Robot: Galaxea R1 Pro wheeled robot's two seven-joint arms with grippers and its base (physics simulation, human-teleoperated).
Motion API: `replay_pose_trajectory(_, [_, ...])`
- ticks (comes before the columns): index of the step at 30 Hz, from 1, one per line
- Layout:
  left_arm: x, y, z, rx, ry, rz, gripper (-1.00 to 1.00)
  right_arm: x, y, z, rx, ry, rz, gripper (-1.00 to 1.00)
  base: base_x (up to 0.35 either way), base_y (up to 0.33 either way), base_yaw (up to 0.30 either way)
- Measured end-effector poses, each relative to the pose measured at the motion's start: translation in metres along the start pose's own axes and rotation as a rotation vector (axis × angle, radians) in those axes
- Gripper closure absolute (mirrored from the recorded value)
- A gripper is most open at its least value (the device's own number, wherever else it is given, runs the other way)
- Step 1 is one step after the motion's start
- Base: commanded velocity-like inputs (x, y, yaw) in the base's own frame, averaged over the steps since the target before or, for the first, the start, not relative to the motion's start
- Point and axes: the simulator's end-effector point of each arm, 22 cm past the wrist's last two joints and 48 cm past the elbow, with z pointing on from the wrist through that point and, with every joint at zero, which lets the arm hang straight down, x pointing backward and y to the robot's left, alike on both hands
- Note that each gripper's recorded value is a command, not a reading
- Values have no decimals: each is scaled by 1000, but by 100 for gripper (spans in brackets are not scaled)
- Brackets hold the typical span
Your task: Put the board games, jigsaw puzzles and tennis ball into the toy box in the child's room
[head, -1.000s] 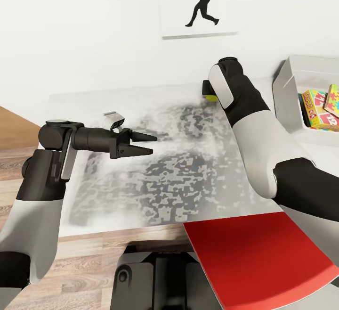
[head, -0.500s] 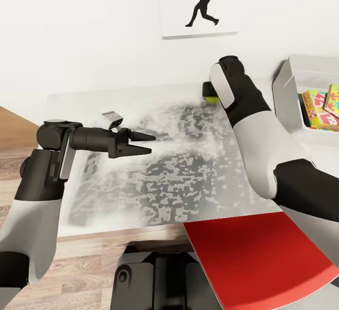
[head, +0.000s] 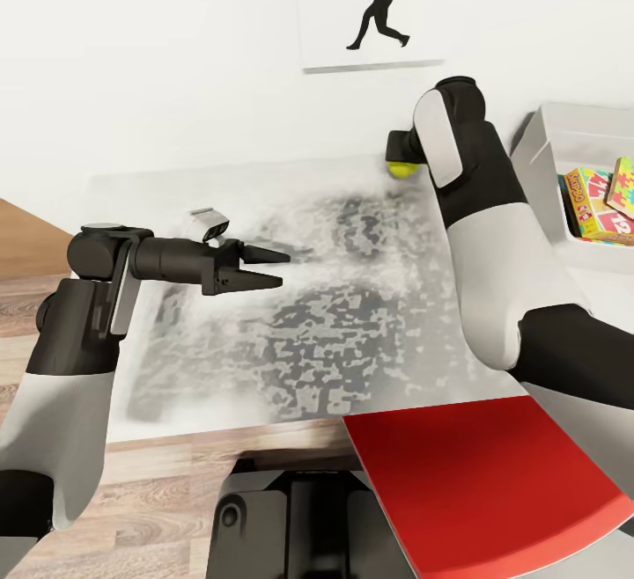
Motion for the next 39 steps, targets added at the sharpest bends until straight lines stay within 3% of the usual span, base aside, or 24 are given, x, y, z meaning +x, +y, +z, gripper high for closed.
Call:
replay_pose_trajectory(15, [-5, -5, -1, -4, 1, 11, -100, -15, 4, -15, -25, -34, 18, 100, -53, 0, 0])
replay_pose_trajectory(21, [-9, -10, -4, -8, -3, 19, -100, -14, 28, -24, -142, -10, 72, 100, -166, 0, 0])
replay_pose_trajectory(24, [-19, -10, -14, -26, -37, 26, -100, -14, 36, -29, -191, 3, 96, 100, -22, 0, 0])
replay_pose_trajectory(28, [-29, -8, -32, -60, -72, 35, -100, -18, 29, -31, -224, 10, 133, 100, -5, 0, 0])
replay_pose_trajectory(32, [-32, -8, -42, -82, -73, 42, -100, -23, 25, -37, -305, 27, 199, 100, 0, 0, 0])
replay_pose_trajectory(36, [-34, -10, -45, -89, -73, 50, -100, -43, 22, -57, -377, -13, 241, 100, 0, 0, 0])
replay_pose_trajectory(39, [-35, -12, -48, -98, -71, 55, -100, -52, 21, -66, -395, -32, 248, 100, 0, 0, 0])
